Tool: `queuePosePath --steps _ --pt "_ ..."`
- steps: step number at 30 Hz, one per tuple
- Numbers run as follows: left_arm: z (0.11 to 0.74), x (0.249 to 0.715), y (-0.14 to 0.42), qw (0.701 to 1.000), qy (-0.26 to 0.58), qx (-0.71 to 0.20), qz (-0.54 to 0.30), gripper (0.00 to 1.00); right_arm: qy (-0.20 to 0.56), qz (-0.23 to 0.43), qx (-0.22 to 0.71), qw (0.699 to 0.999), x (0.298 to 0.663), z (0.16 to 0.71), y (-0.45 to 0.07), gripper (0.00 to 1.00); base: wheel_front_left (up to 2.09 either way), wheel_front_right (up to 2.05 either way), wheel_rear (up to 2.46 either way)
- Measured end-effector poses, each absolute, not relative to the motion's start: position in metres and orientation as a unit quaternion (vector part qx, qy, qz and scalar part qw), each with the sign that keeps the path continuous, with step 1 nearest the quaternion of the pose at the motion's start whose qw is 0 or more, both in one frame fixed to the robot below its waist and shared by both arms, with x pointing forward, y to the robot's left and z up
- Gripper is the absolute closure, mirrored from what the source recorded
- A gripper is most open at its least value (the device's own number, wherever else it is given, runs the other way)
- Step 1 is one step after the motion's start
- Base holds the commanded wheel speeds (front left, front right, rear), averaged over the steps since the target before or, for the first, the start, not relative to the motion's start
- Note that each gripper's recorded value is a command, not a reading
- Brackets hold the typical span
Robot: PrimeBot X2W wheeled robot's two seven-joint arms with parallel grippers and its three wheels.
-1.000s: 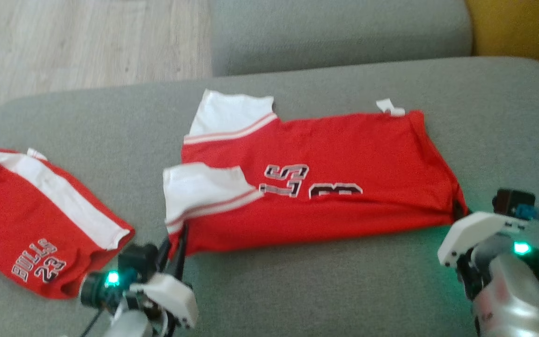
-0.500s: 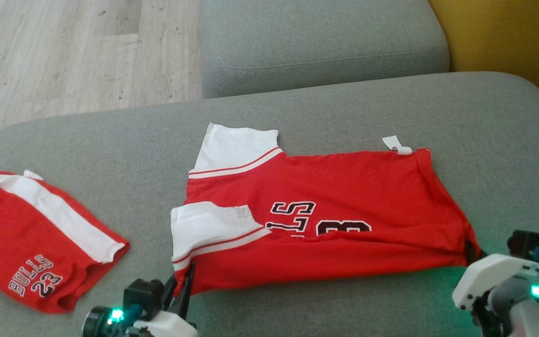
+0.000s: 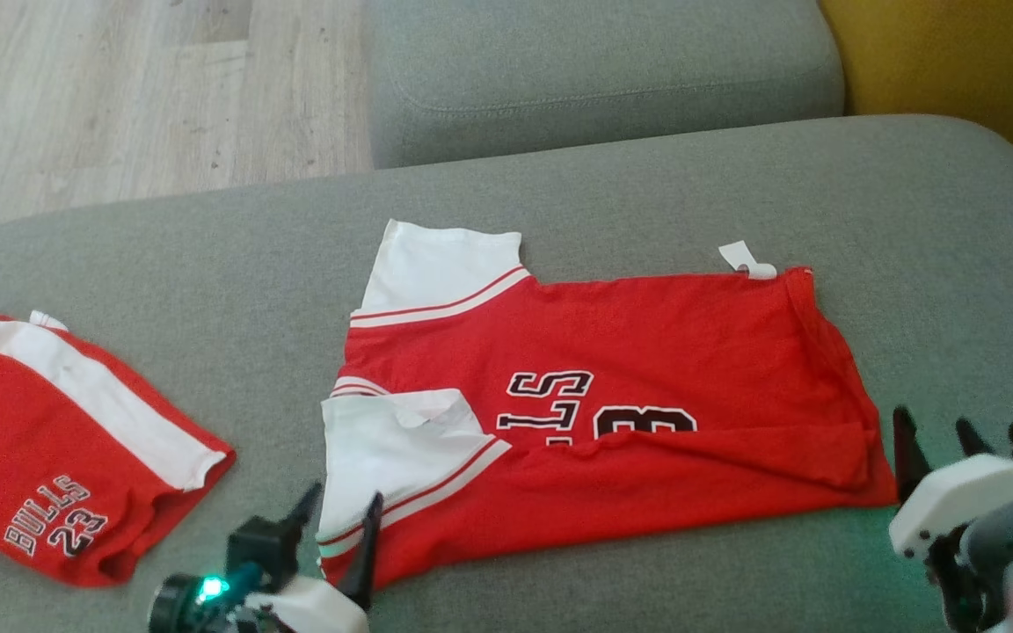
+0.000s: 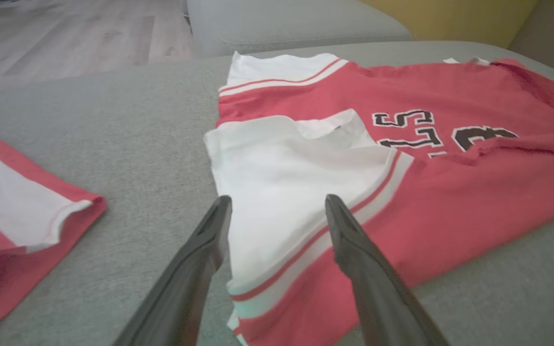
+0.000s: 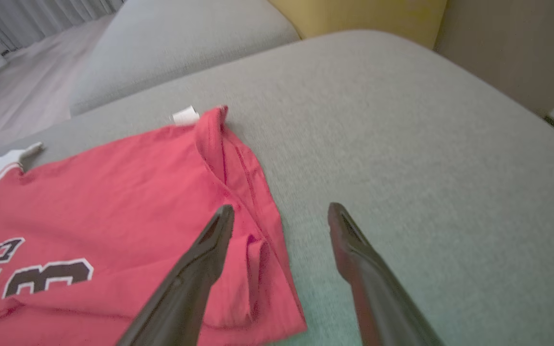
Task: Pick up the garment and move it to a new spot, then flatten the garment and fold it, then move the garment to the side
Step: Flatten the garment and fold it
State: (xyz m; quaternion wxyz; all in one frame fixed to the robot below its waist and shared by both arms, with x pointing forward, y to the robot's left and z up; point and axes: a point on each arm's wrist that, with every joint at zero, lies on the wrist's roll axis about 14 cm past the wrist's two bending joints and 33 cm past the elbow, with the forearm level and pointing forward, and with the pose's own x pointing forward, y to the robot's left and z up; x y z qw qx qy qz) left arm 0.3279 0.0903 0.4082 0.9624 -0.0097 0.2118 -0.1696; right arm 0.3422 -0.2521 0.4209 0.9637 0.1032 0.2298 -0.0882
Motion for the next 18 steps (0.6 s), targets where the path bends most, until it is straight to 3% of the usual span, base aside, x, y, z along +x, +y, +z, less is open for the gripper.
queuePosePath --steps 4,11,18 --pt "0.43 0.347 0.093 0.973 0.163 -0.025 -0.159 0.0 0.181 -0.085 0.093 0.975 0.358 0.444 -0.253 0.0 0.0 0.0 0.0" --pt "0.481 0.407 0.082 0.974 0.088 -0.001 -0.21 0.0 0.127 -0.06 0.066 0.988 0.402 0.478 -0.241 0.0 0.0 0.0 0.0" --pt "0.497 0.467 0.072 0.957 0.113 0.042 -0.264 0.0 0.104 -0.053 0.054 0.992 0.44 0.492 -0.239 0.0 0.0 0.0 0.0"
